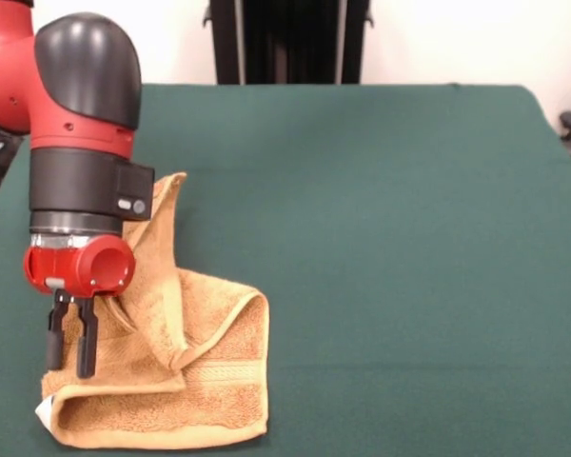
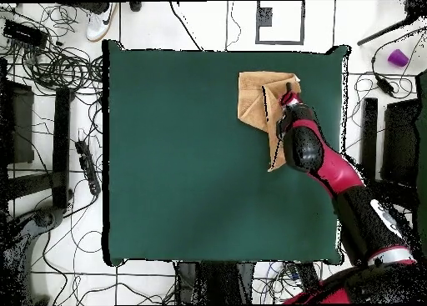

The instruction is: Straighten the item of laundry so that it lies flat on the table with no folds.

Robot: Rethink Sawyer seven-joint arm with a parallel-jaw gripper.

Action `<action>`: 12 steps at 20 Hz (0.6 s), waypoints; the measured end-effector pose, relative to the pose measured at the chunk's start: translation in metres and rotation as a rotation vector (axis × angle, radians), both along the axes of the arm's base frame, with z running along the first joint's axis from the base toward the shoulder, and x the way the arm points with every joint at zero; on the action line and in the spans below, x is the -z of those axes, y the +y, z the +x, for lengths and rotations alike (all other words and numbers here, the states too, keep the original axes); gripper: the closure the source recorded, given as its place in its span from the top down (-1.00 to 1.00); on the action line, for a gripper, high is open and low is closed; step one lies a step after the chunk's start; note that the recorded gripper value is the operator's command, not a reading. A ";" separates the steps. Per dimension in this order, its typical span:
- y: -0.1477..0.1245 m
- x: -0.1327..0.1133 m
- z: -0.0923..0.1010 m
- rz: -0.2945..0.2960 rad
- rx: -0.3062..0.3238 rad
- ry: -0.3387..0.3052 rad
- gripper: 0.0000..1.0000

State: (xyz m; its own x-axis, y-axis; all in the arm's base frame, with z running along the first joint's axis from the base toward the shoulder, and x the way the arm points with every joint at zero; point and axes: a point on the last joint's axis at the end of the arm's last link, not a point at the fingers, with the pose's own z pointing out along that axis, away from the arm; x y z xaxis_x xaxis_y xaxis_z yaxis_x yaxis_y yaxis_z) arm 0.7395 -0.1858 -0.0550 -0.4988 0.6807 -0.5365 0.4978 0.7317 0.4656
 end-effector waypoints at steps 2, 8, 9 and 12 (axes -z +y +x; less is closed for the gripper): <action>0.001 -0.007 -0.006 0.001 -0.006 0.004 1.00; -0.006 -0.012 -0.023 -0.017 -0.025 0.003 1.00; -0.009 -0.010 -0.026 -0.022 -0.030 0.004 1.00; -0.022 -0.006 -0.038 -0.031 -0.029 0.005 1.00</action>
